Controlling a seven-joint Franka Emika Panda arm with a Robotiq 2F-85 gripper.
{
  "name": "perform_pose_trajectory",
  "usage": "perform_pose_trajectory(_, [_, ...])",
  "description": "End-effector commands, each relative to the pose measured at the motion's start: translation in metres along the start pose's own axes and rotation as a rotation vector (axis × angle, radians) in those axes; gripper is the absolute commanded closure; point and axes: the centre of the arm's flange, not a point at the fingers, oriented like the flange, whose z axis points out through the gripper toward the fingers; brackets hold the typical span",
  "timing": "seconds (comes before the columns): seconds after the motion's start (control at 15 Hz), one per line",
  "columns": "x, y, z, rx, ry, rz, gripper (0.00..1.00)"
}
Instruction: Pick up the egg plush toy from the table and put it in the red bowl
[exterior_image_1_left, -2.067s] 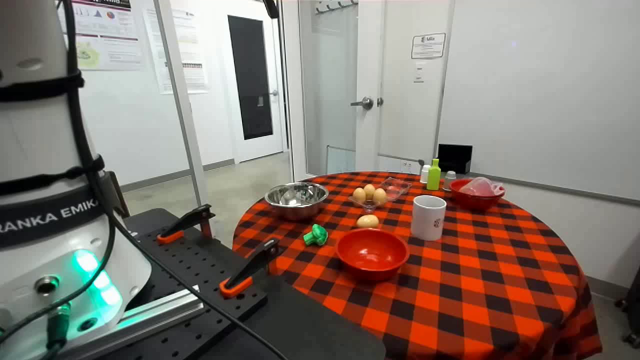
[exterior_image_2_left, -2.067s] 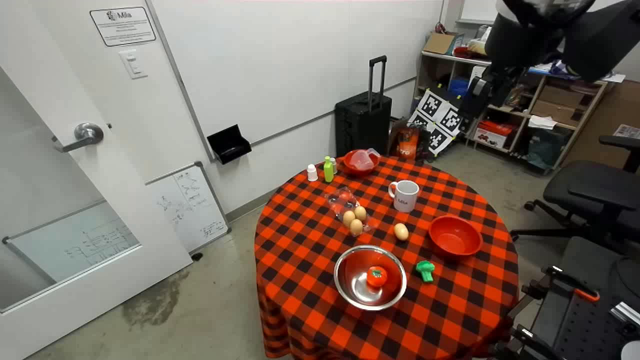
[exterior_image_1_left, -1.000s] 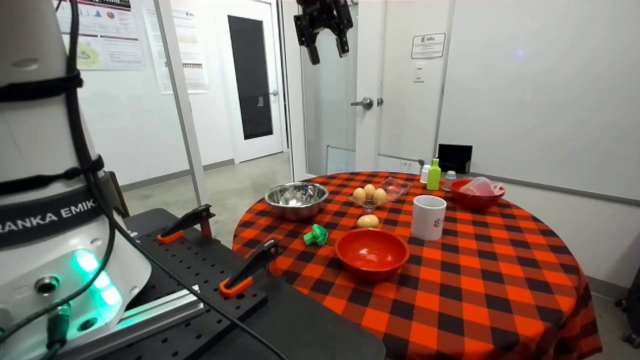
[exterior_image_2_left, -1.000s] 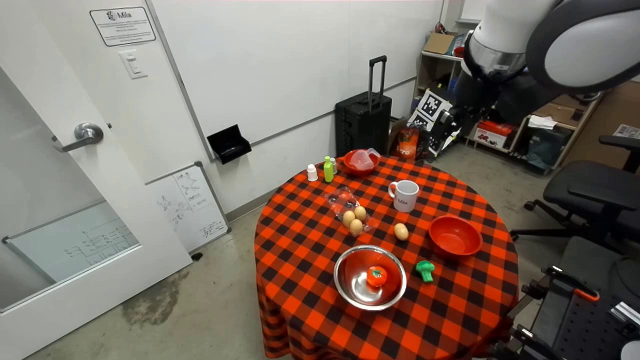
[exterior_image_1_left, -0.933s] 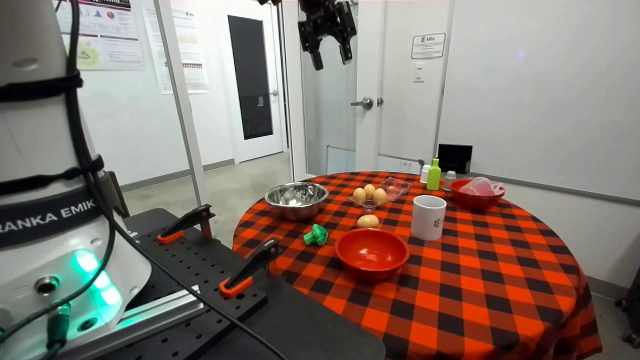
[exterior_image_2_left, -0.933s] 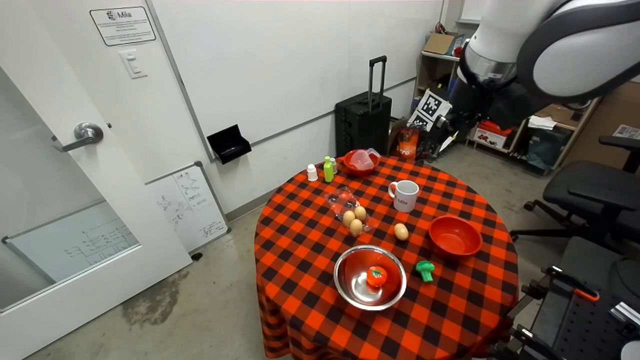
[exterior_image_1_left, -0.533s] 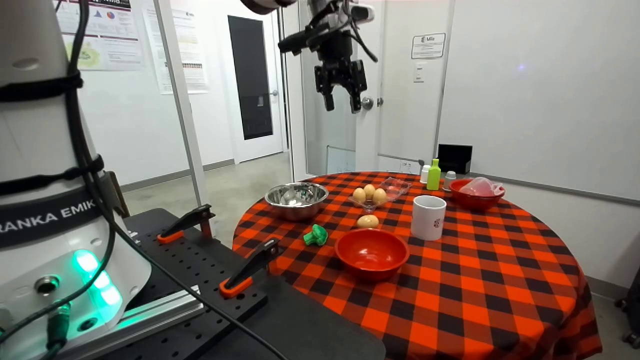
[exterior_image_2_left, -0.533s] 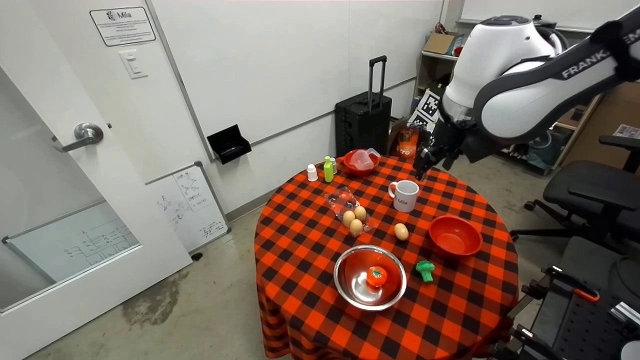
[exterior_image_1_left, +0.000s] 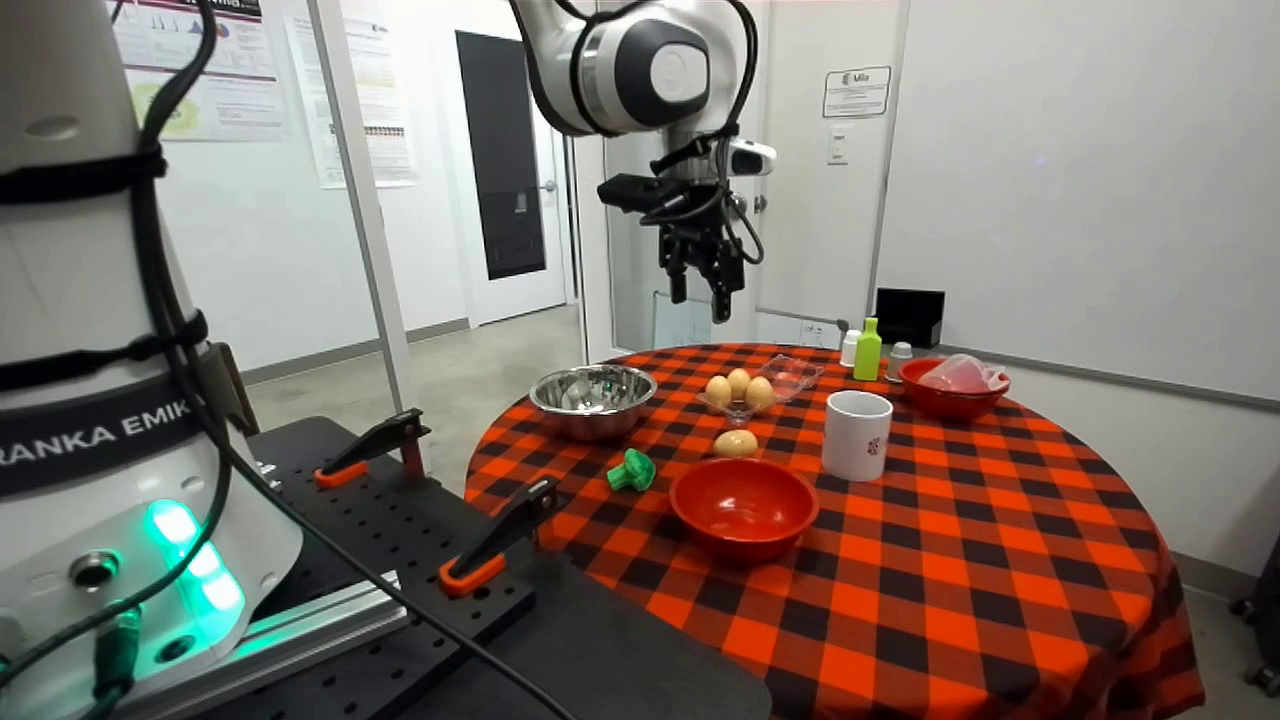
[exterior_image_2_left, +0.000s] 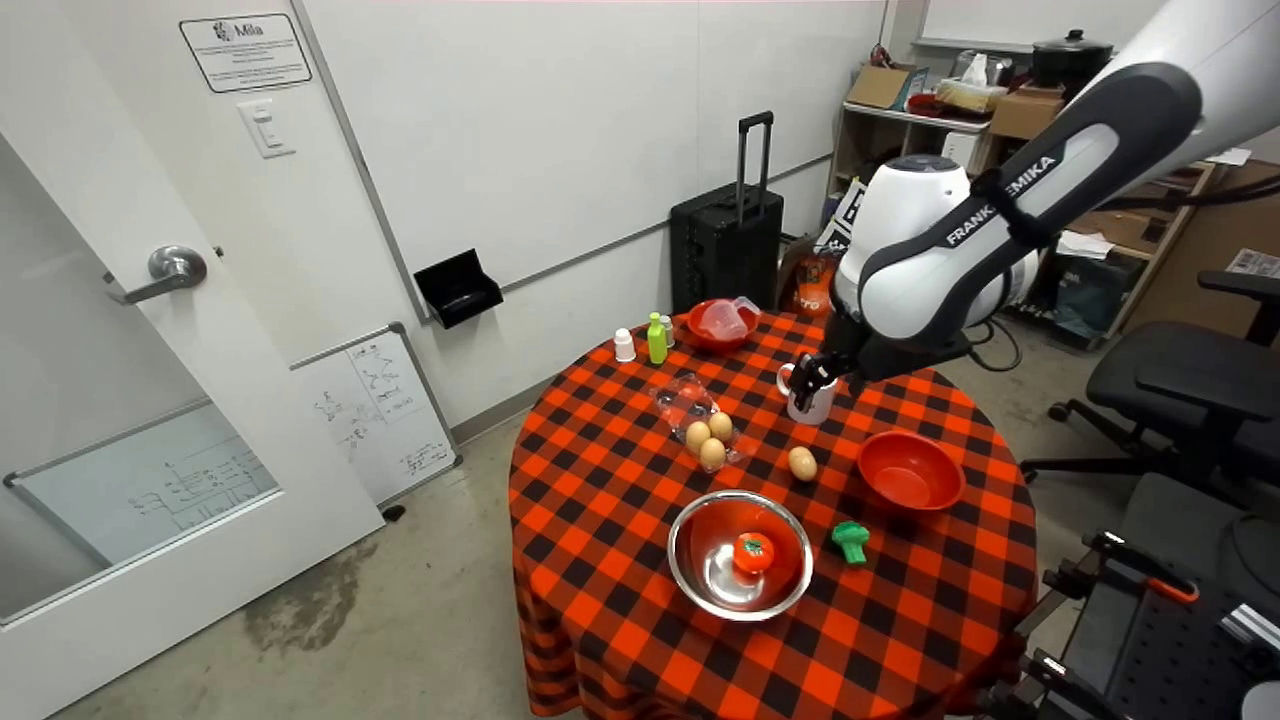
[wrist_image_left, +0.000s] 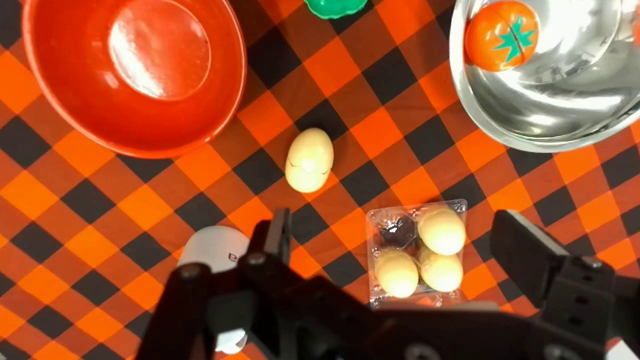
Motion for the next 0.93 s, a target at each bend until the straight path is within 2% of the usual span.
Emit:
perform_pose_trajectory(0.0, [0.03,0.0,0.042,0.018,-0.014,0.06,0.0])
perform_pose_trajectory(0.33, [0.042,0.011,0.094,0.05,-0.087,0.161,0.0])
perform_pose_trajectory(0.87, [0.049,0.029,0.149,0.07,-0.135,0.27,0.0])
